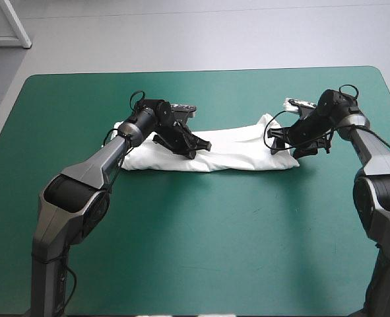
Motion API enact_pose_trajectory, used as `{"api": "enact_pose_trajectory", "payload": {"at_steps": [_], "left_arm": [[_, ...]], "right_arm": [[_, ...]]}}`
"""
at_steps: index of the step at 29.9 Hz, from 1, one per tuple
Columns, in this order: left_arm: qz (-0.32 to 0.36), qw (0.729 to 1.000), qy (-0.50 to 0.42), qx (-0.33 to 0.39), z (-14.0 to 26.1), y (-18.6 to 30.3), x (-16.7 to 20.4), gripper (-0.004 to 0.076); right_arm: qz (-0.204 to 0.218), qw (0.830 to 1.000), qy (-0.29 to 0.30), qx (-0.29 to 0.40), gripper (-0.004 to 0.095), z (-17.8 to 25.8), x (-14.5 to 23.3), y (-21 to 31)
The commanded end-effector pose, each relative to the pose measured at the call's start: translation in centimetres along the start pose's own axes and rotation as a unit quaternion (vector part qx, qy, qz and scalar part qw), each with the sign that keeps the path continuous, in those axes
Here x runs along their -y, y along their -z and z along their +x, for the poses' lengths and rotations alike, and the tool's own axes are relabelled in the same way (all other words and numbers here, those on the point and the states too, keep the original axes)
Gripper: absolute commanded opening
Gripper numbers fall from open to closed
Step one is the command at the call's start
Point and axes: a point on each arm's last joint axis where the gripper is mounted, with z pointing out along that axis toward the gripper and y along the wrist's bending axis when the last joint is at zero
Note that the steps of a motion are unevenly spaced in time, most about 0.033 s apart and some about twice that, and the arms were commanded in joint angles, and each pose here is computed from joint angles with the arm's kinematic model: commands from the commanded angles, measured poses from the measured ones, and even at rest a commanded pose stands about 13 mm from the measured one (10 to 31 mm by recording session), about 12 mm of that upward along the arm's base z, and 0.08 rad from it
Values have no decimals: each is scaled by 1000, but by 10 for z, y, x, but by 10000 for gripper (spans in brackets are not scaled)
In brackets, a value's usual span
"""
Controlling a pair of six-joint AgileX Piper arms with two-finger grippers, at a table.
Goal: Fold the cloth
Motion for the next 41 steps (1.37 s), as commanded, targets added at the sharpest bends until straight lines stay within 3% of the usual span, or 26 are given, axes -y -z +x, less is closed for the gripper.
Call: {"api": "enact_pose_trajectory", "payload": {"at_steps": [1, 9, 10, 19, 25, 30, 37, 41], "left_arm": [[16, 1000, 2, 2, 1, 0, 14, -9], [16, 1000, 6, 8, 0, 0, 13, -9], [16, 1000, 6, 9, 0, 0, 13, -9], [16, 1000, 6, 14, -1, -1, 13, -9], [29, 999, 14, 15, -1, -1, 16, -9], [36, 999, 16, 15, -1, -1, 18, -9], [42, 999, 20, 9, 0, -4, 18, -9], [54, 998, 18, 5, 0, -4, 20, -9]], "right_arm": [[-14, 1000, 16, 20, 599, -3, -16, 6], [-16, 997, 54, 42, 10, -4, -39, 1], [-16, 997, 55, 47, -18, -6, -40, 3], [-23, 988, 77, 128, -15, -20, -64, 80], [-81, 978, 98, 168, -15, -18, -96, 141], [-102, 963, 129, 213, -15, -15, -127, 179], [-139, 939, 163, 269, -15, -3, -170, 214], [-137, 937, 171, 273, -15, -1, -176, 215]]}}
